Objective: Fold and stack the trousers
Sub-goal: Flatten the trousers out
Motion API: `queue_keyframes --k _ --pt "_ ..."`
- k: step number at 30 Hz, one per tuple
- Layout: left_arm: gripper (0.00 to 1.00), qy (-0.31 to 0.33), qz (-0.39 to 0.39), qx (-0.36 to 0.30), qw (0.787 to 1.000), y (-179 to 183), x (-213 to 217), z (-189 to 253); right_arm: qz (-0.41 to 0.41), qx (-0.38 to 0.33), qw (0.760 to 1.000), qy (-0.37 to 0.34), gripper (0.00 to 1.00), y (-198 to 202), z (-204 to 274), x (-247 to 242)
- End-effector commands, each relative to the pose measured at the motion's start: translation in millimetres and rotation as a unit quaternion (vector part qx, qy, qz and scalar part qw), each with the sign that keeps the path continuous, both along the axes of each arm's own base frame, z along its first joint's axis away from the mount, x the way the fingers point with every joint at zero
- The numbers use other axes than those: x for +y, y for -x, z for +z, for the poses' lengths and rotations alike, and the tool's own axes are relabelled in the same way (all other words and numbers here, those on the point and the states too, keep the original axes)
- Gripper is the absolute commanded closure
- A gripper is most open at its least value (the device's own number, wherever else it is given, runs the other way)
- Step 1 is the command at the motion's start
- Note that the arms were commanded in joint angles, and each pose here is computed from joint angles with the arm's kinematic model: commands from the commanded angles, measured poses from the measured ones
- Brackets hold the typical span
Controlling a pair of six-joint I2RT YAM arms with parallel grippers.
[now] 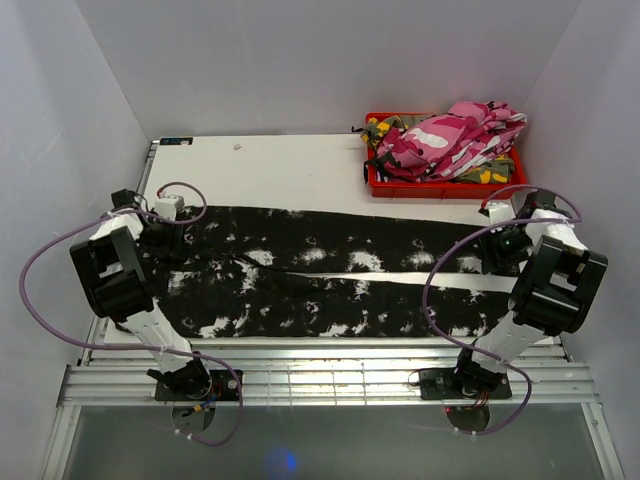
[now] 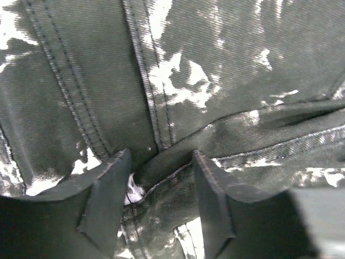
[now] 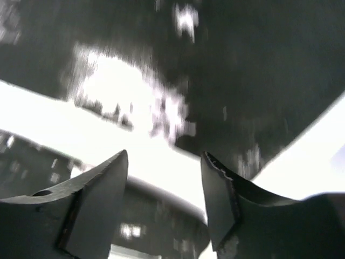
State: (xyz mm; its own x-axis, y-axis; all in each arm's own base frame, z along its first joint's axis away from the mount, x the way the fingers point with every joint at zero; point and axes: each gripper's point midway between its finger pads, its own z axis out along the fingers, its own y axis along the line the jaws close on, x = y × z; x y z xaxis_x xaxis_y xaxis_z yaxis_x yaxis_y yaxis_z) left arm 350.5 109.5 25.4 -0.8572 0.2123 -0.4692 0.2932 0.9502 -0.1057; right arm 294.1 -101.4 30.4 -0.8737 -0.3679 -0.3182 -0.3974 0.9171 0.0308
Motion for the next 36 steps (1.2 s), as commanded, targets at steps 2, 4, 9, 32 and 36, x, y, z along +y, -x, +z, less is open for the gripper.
queue_keyframes --k 2,4,9,32,36 --pt "0.37 0.001 0.009 -0.006 1.0 16 -5 30 0.039 -0.025 0.999 0.018 0.36 10 64 -3" --pt "0.36 -0.001 0.013 -0.026 1.0 12 -6 48 0.057 -0.015 0.998 0.015 0.36 25 72 4" --pt "0.35 -0.002 0.01 -0.026 1.0 26 -12 63 0.098 0.035 0.995 -0.007 0.43 70 51 21" --pt "0.37 -0.033 -0.197 -0.17 0.965 -123 34 107 0.153 -0.037 0.987 -0.033 0.36 8 46 28" --pt "0.38 -0.058 -0.276 -0.2 0.938 -146 40 95 0.178 -0.089 0.98 -0.027 0.24 -17 84 27"
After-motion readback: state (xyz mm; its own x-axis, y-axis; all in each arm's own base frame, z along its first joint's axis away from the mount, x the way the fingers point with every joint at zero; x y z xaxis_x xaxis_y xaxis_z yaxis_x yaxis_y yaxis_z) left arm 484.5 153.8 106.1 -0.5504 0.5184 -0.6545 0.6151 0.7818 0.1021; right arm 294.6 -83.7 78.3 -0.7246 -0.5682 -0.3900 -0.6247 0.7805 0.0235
